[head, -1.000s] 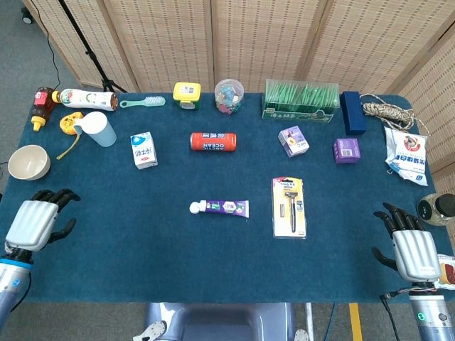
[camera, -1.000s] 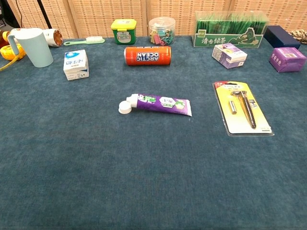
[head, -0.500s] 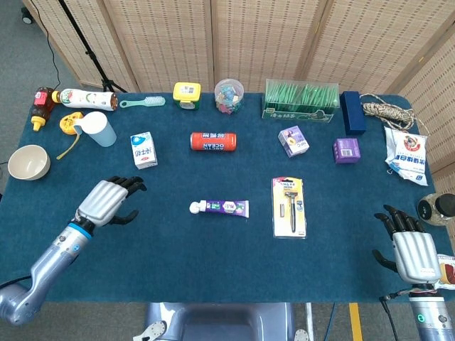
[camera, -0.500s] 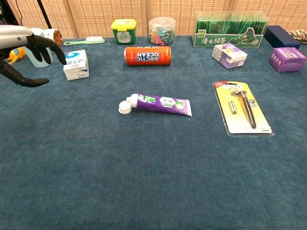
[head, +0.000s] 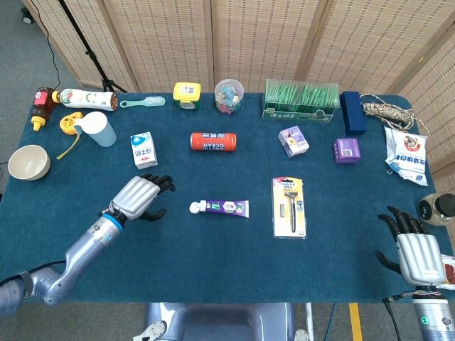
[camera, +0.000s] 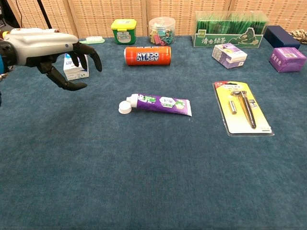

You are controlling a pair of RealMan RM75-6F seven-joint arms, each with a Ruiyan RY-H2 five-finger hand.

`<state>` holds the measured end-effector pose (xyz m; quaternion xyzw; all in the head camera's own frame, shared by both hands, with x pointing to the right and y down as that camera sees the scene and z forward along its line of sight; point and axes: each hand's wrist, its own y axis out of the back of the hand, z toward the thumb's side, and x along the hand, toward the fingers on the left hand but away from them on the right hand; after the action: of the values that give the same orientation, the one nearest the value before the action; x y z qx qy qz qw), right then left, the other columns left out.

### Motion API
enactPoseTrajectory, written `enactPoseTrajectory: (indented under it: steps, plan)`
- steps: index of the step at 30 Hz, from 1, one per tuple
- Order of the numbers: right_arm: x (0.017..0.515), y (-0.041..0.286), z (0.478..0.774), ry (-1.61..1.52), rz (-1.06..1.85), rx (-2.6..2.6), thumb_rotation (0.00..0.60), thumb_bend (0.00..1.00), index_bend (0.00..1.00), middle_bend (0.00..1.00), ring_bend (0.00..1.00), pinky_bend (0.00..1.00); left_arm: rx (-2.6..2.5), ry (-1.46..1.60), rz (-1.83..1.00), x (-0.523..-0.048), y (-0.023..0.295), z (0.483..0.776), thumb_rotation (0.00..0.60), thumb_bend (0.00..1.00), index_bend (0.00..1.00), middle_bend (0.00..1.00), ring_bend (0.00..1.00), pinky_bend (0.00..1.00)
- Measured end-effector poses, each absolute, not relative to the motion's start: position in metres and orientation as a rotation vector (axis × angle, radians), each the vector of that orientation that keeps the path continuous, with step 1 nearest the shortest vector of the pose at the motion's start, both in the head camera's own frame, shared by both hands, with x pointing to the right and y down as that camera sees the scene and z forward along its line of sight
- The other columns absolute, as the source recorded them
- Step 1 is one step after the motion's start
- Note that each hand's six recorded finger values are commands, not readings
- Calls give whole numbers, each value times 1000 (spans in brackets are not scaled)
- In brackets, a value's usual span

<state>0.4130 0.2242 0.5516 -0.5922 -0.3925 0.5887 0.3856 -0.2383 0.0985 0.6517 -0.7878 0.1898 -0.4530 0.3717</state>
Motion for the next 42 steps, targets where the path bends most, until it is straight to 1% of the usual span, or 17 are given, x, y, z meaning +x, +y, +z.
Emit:
enactPoseTrajectory:
  steps: [8,12,19,33,42]
  plan:
    - [418,227,546,-1017,1504,-1496,600,220,242,149,181,224,-2031,426,-1137,-193,99,670,494,338,324,220,274,265]
    - [422,229,543,-1027,1511,-1486,600,220,242,149,181,224,-2011,398,-1130,-175,101,678,493,338,335,221,235,230]
    - [428,230,539,-1040,1514,-1477,600,220,242,149,181,225,-1997,402,-1141,-147,102,690,490,338,336,208,203,211]
    - [435,234,535,-1056,1525,-1466,600,220,242,149,181,225,-1985,387,-1206,-141,106,707,488,338,339,208,207,210]
    - [438,235,533,-1065,1534,-1453,600,220,242,149,181,225,-1999,402,-1207,-134,109,712,489,338,373,208,212,209]
